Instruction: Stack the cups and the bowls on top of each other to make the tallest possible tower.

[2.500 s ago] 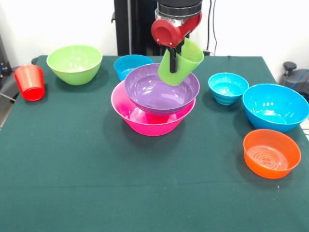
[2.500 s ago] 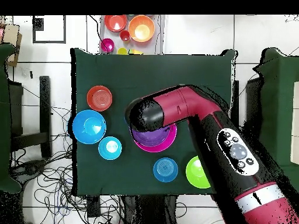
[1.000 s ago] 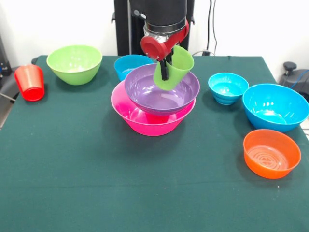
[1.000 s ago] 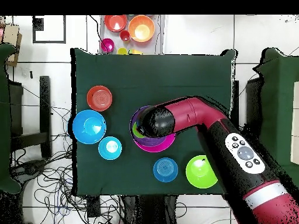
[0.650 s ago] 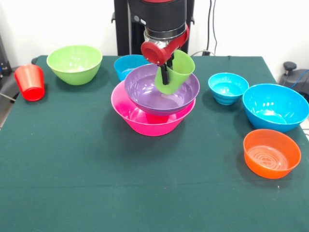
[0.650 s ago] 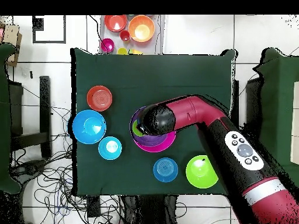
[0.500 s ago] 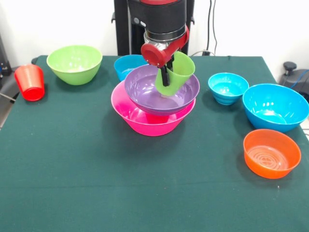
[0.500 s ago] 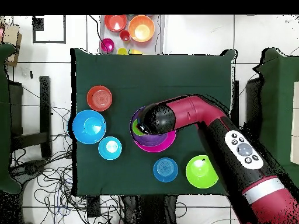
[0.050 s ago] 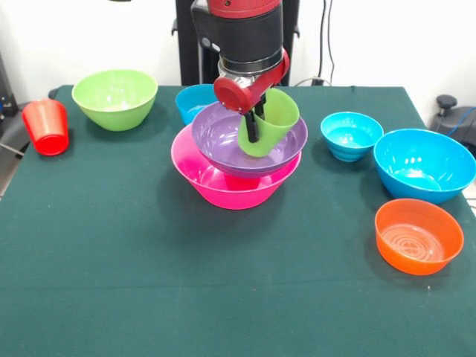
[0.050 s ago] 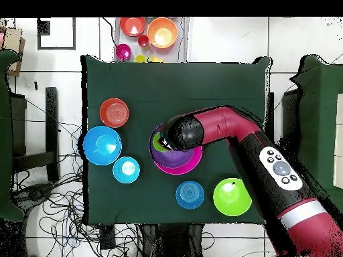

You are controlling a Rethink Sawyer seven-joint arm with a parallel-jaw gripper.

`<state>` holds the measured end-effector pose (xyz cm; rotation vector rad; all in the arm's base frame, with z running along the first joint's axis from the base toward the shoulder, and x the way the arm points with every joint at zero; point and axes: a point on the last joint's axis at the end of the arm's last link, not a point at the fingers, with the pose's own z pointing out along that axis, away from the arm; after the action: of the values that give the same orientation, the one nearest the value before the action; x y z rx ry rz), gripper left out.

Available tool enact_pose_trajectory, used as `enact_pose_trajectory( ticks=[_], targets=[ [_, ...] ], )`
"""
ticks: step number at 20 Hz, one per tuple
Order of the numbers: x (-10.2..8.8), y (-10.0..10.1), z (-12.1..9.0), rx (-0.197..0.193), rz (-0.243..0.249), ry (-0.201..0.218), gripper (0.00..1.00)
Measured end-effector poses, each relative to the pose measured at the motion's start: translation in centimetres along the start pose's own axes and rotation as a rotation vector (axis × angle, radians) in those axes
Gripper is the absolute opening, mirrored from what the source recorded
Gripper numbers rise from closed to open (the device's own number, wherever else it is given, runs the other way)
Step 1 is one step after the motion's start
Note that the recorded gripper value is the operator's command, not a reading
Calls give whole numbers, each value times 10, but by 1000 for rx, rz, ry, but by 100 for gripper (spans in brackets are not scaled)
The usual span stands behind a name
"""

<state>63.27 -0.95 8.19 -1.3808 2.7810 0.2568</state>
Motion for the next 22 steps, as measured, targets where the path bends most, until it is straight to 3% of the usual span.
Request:
enact_pose_trajectory(
  ticks=[7,22],
  targets=[
    [3,-9,-6,13,12,3,100],
    [35,-40,-76,115,63,62,100]
  ],
)
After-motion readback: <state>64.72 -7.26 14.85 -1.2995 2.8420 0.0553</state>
